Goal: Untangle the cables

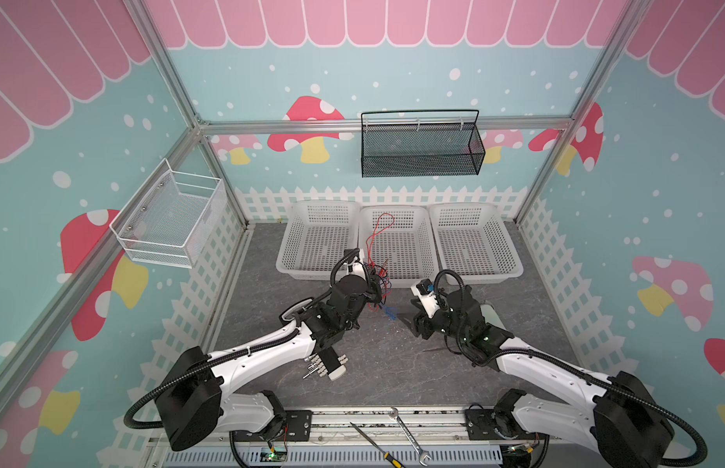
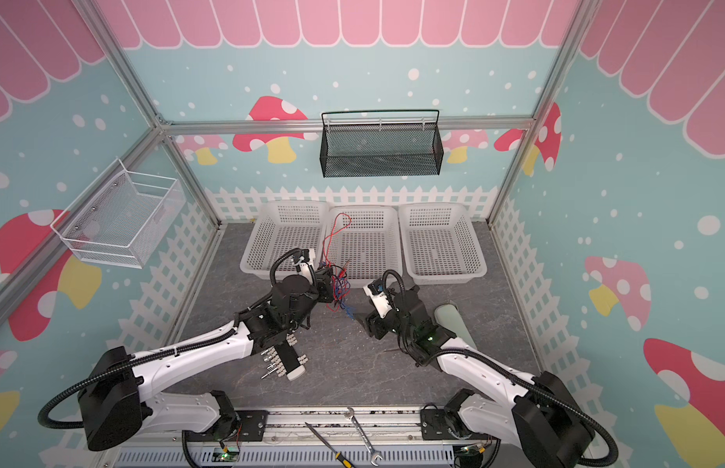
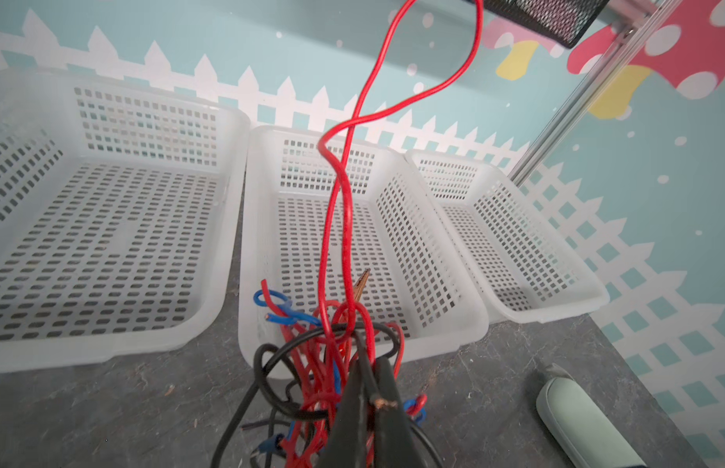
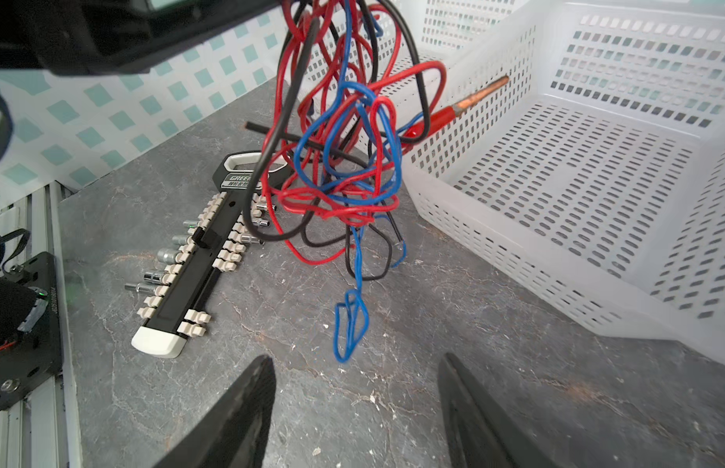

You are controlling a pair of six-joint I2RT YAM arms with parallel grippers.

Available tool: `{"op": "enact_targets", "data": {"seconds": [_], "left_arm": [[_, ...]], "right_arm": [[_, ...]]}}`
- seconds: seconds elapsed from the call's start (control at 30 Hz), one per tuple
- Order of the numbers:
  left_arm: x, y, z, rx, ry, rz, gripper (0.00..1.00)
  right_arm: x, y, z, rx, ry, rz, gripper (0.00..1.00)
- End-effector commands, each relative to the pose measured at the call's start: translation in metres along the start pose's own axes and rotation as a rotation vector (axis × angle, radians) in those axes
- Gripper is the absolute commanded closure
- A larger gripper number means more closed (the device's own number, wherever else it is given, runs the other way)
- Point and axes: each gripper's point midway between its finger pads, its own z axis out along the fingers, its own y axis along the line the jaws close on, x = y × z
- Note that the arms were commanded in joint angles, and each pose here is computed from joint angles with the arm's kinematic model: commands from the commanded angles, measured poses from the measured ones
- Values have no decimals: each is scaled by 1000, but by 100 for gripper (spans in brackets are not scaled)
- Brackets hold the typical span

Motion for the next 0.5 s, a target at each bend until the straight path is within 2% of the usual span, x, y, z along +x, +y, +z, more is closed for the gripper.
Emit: {"op": "enact_targets", "data": {"seconds": [0.0, 0.17, 0.47], "left_arm": [[-3, 0, 0, -37, -2, -62, 100], [-9, 2, -7, -36, -22, -64, 100], [-15, 0, -13, -17, -38, -76, 100]], "right_arm": [[3, -1, 10, 6, -15, 38, 34], [19, -11, 24, 42, 11, 82, 34], [24, 2, 45, -66, 22, 92, 34]]}}
